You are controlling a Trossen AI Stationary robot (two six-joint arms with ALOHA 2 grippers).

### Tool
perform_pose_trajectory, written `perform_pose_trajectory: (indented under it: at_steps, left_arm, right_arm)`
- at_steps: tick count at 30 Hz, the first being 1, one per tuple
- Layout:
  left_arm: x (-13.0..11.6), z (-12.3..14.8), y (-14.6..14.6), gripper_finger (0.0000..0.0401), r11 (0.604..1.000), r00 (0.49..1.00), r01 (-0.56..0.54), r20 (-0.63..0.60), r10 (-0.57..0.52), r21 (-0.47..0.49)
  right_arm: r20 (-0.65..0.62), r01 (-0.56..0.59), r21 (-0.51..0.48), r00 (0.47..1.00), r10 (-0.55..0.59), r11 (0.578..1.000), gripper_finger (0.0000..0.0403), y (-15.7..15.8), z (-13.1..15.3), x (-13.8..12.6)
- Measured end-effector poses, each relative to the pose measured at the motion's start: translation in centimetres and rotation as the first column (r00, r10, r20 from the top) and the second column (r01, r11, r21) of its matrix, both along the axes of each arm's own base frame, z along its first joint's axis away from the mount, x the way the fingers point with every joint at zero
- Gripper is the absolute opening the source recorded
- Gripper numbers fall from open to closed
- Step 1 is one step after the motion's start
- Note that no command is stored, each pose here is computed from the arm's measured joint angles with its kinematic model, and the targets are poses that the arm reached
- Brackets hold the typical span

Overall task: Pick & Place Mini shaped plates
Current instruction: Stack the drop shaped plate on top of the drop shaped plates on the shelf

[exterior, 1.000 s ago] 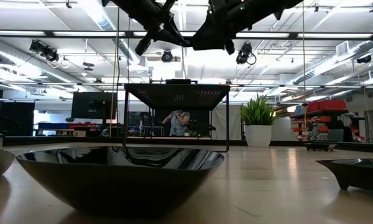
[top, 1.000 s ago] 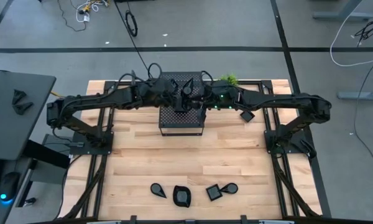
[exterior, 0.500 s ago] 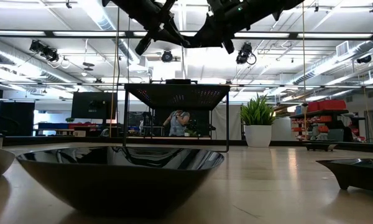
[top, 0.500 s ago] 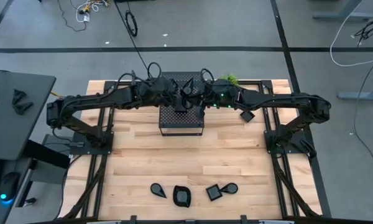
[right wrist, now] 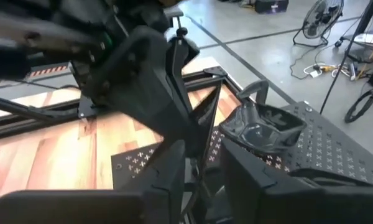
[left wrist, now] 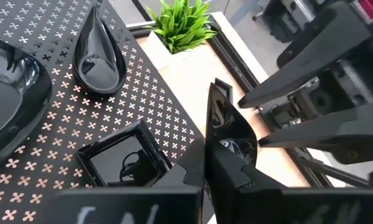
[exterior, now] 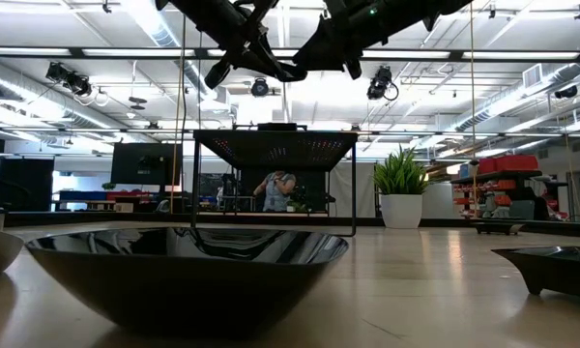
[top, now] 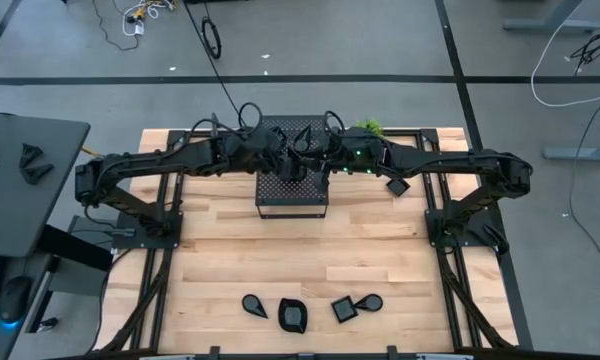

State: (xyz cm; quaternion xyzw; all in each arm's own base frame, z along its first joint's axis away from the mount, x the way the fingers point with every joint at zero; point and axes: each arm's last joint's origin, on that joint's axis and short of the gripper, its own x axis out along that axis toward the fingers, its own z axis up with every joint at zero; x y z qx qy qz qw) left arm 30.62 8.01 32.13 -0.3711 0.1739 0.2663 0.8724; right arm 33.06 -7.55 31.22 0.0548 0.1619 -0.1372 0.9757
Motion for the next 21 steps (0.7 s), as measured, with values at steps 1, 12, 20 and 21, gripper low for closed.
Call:
perform_pose_trajectory:
  at_steps: [1,12,20,21]
  left_arm:
    - [0.0,0.0,0.0,0.0011,1.0,1.0,0.0,0.001,0.0,0.0]
    - [0.0,0.0,0.0,0.0014,1.0,1.0,0.002,0.002,-0.002,0.0]
    - [0.0,0.0,-0.1,0.0015,1.0,1.0,0.015,0.001,-0.015,-0.008]
    - [0.0,0.0,-0.1,0.0015,1.0,1.0,0.016,0.001,-0.016,-0.008]
  right_arm:
    - [-0.005,0.0,0.001,1.0,0.0,1.0,0.011,0.0,0.0,0.0]
    - [-0.014,-0.018,-0.012,1.0,0.018,1.0,0.0099,0.3,-1.2,1.2]
    - [-0.003,0.001,-0.028,1.0,-0.001,1.0,0.0055,0.4,-1.1,1.3]
    - [-0.003,0.001,-0.028,1.0,-0.001,1.0,0.0052,0.4,-1.1,1.3]
